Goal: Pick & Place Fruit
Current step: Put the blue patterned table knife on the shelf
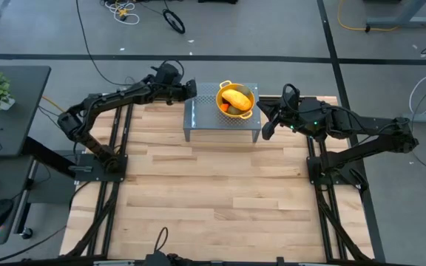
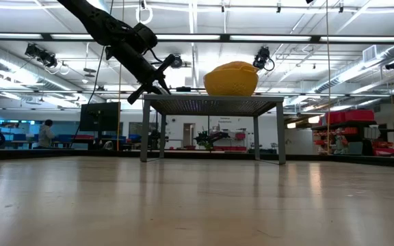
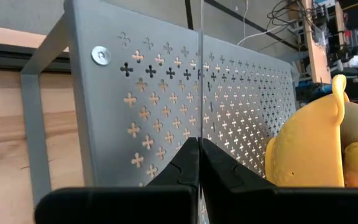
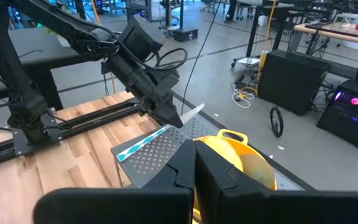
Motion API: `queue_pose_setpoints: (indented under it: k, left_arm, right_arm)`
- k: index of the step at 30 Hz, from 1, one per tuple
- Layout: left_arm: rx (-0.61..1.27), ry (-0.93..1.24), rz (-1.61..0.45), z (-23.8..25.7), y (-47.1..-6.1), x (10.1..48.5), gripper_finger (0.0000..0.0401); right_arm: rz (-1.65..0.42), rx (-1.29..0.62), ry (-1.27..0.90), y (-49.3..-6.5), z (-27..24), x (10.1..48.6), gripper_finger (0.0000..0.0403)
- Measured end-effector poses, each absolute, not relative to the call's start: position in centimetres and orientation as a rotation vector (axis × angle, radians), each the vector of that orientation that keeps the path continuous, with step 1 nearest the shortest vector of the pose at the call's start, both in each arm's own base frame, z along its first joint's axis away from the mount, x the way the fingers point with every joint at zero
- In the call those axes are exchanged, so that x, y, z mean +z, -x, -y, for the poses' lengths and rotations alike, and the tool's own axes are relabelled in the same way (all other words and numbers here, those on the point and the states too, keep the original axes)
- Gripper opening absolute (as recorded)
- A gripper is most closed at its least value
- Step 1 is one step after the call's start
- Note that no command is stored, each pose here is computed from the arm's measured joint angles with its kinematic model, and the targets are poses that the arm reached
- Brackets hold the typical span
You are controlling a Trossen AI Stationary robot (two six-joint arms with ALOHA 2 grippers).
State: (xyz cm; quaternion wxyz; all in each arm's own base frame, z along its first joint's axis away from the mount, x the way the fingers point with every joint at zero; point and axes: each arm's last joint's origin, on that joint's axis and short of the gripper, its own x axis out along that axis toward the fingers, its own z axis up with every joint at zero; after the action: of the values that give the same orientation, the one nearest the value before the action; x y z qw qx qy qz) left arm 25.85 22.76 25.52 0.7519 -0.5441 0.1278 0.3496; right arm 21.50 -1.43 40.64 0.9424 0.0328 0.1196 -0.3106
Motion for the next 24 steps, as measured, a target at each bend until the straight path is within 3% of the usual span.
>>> queue_pose_setpoints:
  k: [18, 24]
  left_arm:
    - [0.757, 1.182, -0.293, -22.45, -26.07, 25.47, 0.0022]
    - [0.755, 1.178, -0.297, -22.41, -26.09, 25.45, 0.0007]
  right_arm:
    - [-0.244, -0.633, -0.067, -21.50, 1.43, 40.65, 0.0005]
    - [-0.245, -0.633, -0.063, -21.50, 1.43, 40.65, 0.0005]
